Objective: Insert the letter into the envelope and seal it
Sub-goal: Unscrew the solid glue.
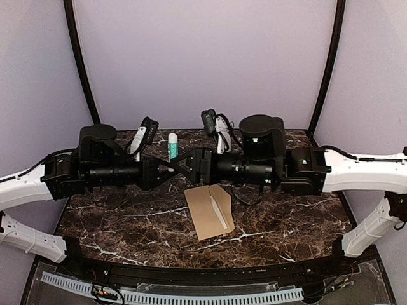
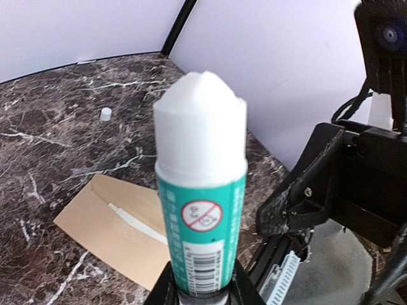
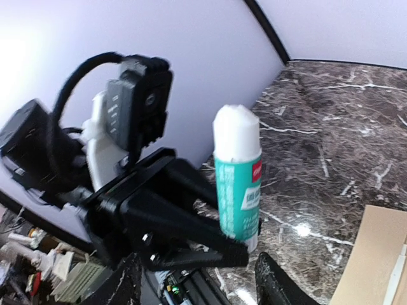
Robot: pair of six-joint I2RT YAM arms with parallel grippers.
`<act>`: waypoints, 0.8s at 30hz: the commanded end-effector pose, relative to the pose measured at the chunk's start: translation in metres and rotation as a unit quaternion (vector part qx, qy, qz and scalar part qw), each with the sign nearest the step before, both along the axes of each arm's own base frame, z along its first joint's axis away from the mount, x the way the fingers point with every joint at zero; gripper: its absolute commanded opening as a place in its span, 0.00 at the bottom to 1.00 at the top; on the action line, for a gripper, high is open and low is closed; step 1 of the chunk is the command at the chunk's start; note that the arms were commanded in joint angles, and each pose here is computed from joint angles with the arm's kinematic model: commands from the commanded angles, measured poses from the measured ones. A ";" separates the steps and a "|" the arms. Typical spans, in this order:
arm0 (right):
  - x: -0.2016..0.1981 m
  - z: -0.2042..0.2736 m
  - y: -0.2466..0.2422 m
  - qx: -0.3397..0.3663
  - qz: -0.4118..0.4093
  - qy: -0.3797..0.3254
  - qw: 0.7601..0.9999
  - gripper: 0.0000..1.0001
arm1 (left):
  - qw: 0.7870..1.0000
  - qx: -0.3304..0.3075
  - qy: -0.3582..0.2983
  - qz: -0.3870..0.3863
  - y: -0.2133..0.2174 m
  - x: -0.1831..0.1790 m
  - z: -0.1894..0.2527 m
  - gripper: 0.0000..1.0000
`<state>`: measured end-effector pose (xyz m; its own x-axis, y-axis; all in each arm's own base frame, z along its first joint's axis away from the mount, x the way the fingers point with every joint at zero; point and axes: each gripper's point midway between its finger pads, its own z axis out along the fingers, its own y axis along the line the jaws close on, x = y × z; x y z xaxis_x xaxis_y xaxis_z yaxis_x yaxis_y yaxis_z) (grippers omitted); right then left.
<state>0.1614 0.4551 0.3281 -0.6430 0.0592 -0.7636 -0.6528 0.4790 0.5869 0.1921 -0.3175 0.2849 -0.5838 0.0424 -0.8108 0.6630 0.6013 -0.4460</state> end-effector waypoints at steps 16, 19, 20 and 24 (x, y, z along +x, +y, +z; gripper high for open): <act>-0.079 0.099 -0.071 0.257 0.250 -0.095 0.929 0.76 | 0.902 -0.243 -0.005 -0.356 -0.029 -0.116 0.109 0.00; -0.085 0.105 -0.066 0.269 0.275 -0.096 0.918 0.67 | 0.897 -0.240 0.004 -0.371 -0.033 -0.120 0.108 0.00; -0.089 0.107 -0.064 0.273 0.288 -0.097 0.913 0.63 | 0.896 -0.239 0.007 -0.375 -0.035 -0.122 0.107 0.00; -0.092 0.113 -0.055 0.278 0.309 -0.098 0.904 0.57 | 0.888 -0.237 0.011 -0.394 -0.041 -0.132 0.107 0.00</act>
